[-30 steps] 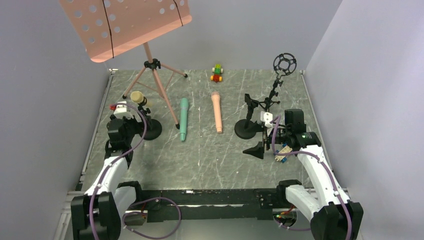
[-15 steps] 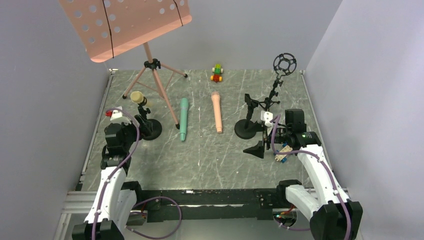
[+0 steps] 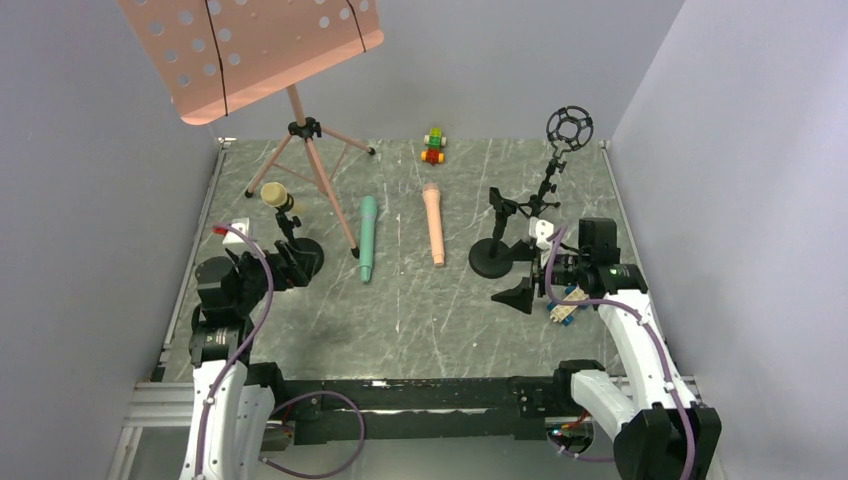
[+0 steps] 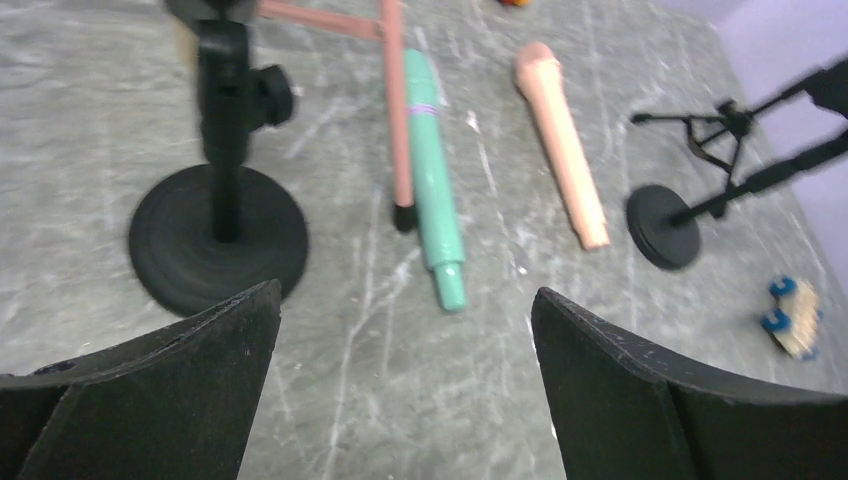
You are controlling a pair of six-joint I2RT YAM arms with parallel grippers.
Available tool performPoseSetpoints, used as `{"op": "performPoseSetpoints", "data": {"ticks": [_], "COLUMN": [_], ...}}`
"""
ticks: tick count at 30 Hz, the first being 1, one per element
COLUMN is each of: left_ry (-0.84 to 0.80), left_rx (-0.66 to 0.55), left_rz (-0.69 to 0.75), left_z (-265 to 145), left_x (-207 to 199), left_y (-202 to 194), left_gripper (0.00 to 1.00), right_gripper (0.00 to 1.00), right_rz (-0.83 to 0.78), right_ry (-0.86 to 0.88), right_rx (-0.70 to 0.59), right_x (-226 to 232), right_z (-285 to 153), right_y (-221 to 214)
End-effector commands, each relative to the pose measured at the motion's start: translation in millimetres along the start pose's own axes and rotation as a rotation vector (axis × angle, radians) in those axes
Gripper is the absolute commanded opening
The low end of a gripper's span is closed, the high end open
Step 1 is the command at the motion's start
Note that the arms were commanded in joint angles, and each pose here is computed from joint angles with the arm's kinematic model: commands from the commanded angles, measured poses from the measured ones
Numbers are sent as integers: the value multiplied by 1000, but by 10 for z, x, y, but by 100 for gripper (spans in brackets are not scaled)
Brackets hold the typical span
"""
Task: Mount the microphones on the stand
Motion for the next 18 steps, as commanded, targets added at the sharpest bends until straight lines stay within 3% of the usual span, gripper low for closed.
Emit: {"op": "performPoseSetpoints", "data": {"ticks": [1,5,10,18], "left_ry": [-239,-281,-309,-321], "left_rx": [87,109,98,91], "left_rz": [45,72,65,76], "left_z": [-126,-187,-207,-246], "left_x": [-417,-471,-517,-542], "left_y": [-42,-97,-94,-98], "left_gripper": [99,99,99,99], "right_gripper": [100,100,100,100], "right_rz": [-55,3,67,122], "right_ry": [-26,-57,-77,-411], "right_rx": [-10,85,116,147], "right_x": [-23,-19,-15,-551], "right_z": [-119,-268,-362,-594], "right_y": [277,441,642,988]}}
Point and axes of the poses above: each gripper's point midway between its finger pads, its own z axis out along the fingers, its own x axis along the line the jaws close on, y = z × x, the point moved 2 cm from there along -z, back along the fingers, and after that the axes turned 8 degrees about -z, right-handed, at the moved point
